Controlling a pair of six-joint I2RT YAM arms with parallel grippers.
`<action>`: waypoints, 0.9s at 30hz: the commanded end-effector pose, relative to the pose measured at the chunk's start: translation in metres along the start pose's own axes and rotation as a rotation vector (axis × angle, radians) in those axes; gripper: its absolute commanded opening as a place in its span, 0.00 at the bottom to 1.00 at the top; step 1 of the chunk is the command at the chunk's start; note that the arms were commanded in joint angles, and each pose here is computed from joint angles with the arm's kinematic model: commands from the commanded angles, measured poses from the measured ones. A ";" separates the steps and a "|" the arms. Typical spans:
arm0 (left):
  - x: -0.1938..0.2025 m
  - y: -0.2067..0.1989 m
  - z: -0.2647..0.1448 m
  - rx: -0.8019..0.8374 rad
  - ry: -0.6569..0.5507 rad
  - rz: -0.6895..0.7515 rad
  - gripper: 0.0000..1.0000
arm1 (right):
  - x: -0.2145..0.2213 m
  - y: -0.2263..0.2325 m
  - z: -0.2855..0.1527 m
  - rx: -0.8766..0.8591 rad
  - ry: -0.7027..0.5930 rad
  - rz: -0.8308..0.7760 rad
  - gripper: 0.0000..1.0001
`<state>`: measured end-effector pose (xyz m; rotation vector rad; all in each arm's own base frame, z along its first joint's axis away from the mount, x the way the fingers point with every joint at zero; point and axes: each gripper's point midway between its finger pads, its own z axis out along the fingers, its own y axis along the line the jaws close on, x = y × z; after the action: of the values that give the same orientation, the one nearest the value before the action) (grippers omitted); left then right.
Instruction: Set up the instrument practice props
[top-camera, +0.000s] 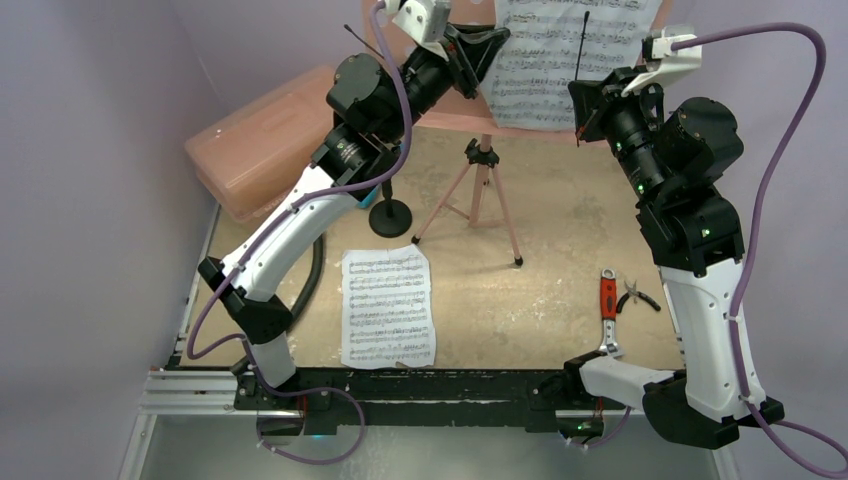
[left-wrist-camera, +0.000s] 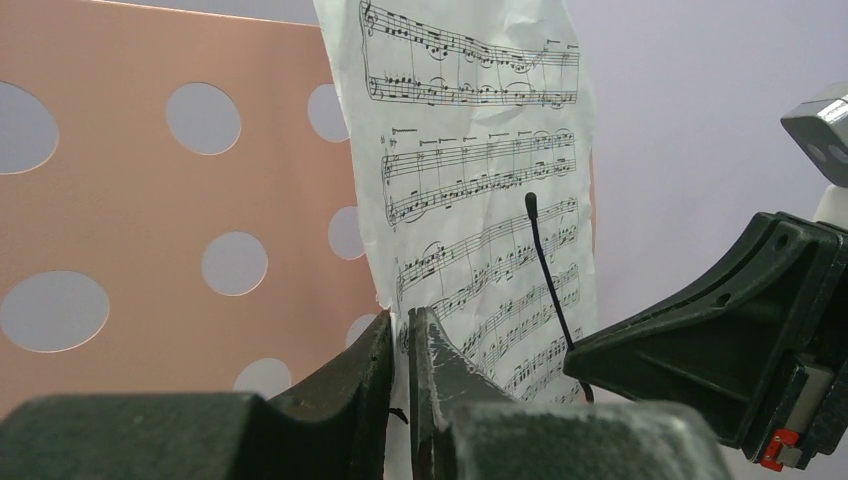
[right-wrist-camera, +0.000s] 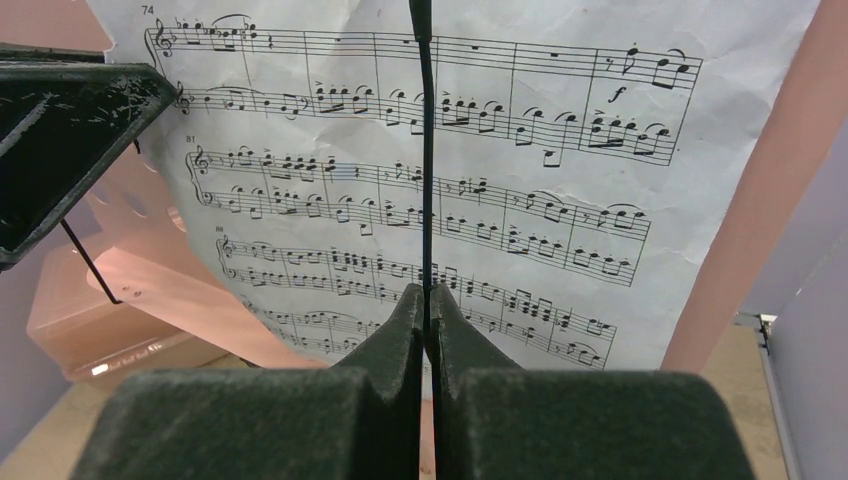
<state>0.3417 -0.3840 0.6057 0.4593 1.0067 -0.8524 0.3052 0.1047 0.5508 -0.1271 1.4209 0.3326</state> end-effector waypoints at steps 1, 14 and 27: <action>-0.022 -0.009 -0.002 0.030 -0.049 0.002 0.08 | -0.028 0.009 -0.003 -0.041 -0.103 0.017 0.00; -0.015 -0.017 0.006 0.074 -0.063 -0.049 0.00 | -0.034 0.011 -0.004 -0.048 -0.114 0.024 0.00; -0.024 -0.012 0.005 0.049 -0.074 -0.015 0.12 | -0.030 0.010 -0.003 -0.043 -0.107 0.027 0.00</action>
<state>0.3461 -0.4026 0.5945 0.4851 1.0080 -0.9093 0.3051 0.1051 0.5511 -0.1213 1.4206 0.3400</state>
